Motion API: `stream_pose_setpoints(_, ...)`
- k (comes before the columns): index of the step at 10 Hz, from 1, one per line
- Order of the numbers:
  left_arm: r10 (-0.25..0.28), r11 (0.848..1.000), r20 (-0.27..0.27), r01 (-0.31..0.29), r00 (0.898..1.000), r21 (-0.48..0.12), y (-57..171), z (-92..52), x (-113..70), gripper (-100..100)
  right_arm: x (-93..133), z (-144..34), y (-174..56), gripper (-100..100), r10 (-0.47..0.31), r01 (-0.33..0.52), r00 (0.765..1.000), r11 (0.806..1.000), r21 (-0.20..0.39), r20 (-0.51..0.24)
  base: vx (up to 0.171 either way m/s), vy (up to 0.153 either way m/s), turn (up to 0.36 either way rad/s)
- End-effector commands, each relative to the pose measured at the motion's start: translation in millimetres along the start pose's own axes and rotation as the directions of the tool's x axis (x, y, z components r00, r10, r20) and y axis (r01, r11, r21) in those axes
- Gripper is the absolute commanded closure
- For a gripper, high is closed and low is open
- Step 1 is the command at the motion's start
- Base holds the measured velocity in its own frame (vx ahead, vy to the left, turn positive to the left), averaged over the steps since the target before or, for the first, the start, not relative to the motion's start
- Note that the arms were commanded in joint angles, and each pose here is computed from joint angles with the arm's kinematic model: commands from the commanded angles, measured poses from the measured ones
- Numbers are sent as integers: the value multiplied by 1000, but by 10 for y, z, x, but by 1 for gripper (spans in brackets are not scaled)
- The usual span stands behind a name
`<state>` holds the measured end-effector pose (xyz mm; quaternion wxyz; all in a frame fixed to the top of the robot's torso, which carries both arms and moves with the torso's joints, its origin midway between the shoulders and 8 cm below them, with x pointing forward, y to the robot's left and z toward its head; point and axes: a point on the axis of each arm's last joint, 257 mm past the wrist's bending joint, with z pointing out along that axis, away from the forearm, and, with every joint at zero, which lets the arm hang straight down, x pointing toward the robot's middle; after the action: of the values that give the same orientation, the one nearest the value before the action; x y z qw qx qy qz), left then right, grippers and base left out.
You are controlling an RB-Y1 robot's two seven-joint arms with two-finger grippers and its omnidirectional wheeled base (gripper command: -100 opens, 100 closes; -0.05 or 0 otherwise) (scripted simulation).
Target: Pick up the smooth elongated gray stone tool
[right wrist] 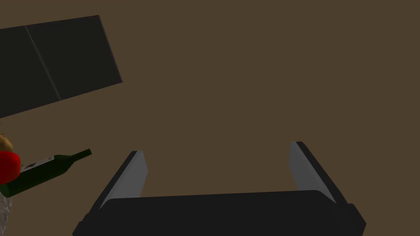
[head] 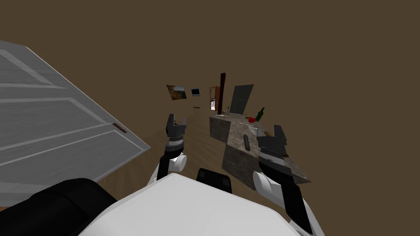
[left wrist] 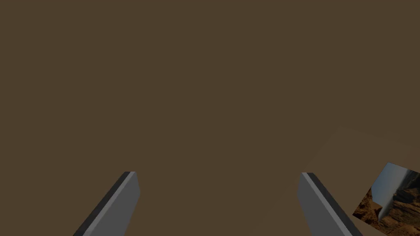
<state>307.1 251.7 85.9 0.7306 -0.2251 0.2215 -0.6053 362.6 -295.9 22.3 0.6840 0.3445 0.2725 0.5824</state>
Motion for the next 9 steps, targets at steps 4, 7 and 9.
stream_pose_setpoints(4, 0, 1000, 0, 0, 1000, 0, 0, 0, 0, 0, 87, -74, -241, -100, -58, 65, 995, 995, 78, -85, -86, 75, -32)
stream_pose_setpoints(7, 0, 1000, 0, 0, 1000, 0, 0, 1, 1, 0, 117, -217, -620, -100, -105, 135, 982, 972, 192, -158, -164, 131, -55)
stream_pose_setpoints(9, 0, 1000, 0, 0, 1000, 0, 0, 1, 1, 0, 126, -295, -790, -100, -124, 170, 973, 956, 239, -196, -125, 77, 11)
